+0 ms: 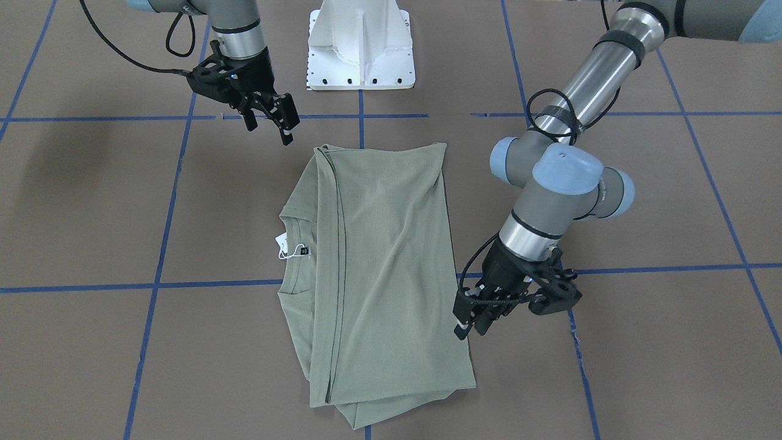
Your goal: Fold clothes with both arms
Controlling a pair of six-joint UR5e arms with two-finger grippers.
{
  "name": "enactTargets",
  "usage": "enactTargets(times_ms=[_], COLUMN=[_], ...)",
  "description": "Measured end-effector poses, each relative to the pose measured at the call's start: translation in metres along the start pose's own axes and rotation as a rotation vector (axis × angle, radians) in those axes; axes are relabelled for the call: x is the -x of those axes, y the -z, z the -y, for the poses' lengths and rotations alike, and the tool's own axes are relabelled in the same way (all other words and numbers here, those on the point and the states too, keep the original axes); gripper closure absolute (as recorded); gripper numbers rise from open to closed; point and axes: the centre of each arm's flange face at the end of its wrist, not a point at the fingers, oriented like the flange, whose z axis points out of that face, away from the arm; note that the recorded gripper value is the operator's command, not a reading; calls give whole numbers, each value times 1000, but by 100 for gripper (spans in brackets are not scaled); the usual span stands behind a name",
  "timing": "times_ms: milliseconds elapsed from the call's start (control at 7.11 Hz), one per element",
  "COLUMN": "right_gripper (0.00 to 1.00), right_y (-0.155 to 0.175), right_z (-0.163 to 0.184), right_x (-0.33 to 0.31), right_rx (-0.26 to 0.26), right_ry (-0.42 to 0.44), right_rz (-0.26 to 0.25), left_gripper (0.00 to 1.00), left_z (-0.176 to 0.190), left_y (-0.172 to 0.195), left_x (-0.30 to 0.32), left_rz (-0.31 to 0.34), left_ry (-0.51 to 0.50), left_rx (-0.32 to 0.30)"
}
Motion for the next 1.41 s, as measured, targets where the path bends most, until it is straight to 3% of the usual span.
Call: enactTargets(times_ms=[281,422,563,704,985,1126,1267,1407], right_gripper=[1,30,41,43,43,43,51,96], right_y=[-15,-23,-31,-37,-46,-52,-58,-60], right_z=[-15,-21,-25,-30,-36,-40,-43,-45], right_x=[14,17,21,28,37,42,46,48], right_rx=[34,63,82,94,100,102,106,107], right_ry=[259,487,721,913,1104,1145,1163,1170], right_rz=[-18,-28,-31,-28,-25,-30,-35,-37], left_gripper=[42,42,42,42,42,42,42,42], left_z=[-21,-25,-27,-29,-31,-31,-31,-31], left_y=[49,56,58,58,56,55,55,54], left_x=[9,8,8,12,24,26,27,27], left_rz=[-33,-34,-32,-25,-8,-4,-3,-1], left_ry=[-3,2,10,15,21,22,22,23], left_rx=[49,56,59,62,65,65,65,64])
